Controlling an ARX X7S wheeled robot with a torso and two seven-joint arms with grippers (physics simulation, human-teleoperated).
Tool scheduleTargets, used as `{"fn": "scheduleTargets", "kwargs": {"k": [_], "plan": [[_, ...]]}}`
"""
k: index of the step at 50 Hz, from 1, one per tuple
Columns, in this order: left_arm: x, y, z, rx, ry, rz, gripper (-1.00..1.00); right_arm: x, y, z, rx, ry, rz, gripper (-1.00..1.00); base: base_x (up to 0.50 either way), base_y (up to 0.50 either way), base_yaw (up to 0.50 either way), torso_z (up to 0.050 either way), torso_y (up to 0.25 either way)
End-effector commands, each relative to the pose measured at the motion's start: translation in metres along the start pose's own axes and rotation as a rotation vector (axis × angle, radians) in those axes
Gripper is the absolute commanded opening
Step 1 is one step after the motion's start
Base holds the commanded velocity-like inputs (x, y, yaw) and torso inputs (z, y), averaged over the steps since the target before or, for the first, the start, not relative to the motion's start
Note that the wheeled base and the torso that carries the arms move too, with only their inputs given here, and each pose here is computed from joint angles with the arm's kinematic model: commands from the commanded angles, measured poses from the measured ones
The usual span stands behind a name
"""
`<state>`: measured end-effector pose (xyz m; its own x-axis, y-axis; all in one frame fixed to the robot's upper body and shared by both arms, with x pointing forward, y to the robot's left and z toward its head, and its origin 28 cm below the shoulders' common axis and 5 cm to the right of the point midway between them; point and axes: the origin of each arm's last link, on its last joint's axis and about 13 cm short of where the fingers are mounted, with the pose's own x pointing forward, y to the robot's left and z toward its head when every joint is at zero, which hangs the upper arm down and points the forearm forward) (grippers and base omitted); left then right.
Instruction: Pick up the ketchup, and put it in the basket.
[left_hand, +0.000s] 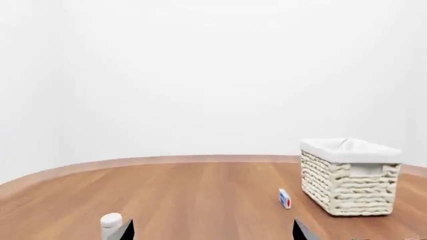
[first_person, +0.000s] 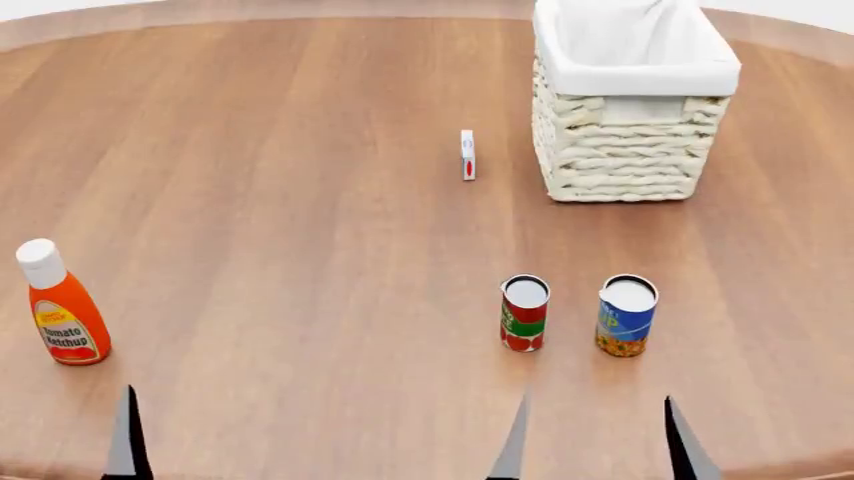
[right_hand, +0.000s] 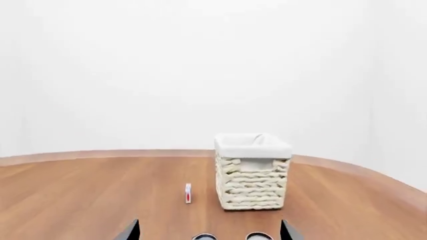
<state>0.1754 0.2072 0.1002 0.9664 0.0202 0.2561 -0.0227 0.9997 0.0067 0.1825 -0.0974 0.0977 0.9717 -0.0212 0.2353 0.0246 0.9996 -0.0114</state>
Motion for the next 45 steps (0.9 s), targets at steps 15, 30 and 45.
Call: {"fn": "scheduleTargets", "kwargs": {"k": [15, 30, 45], "plan": [[-0.016, -0.002, 0.059, 0.007, -0.189, -0.018, 1.00, -0.010, -0.003, 0.069, -0.016, -0.184, -0.026, 1.00, 0.00, 0.00, 0.00, 0.000, 0.000], [-0.018, -0.003, 0.062, 0.007, -0.189, -0.020, 1.00, -0.010, -0.004, 0.068, -0.026, -0.185, -0.024, 1.00, 0.22, 0.00, 0.00, 0.000, 0.000], [-0.018, -0.003, 0.063, 0.003, -0.191, -0.022, 1.00, -0.010, -0.004, 0.067, -0.019, -0.174, -0.019, 1.00, 0.50, 0.00, 0.00, 0.000, 0.000]]}}
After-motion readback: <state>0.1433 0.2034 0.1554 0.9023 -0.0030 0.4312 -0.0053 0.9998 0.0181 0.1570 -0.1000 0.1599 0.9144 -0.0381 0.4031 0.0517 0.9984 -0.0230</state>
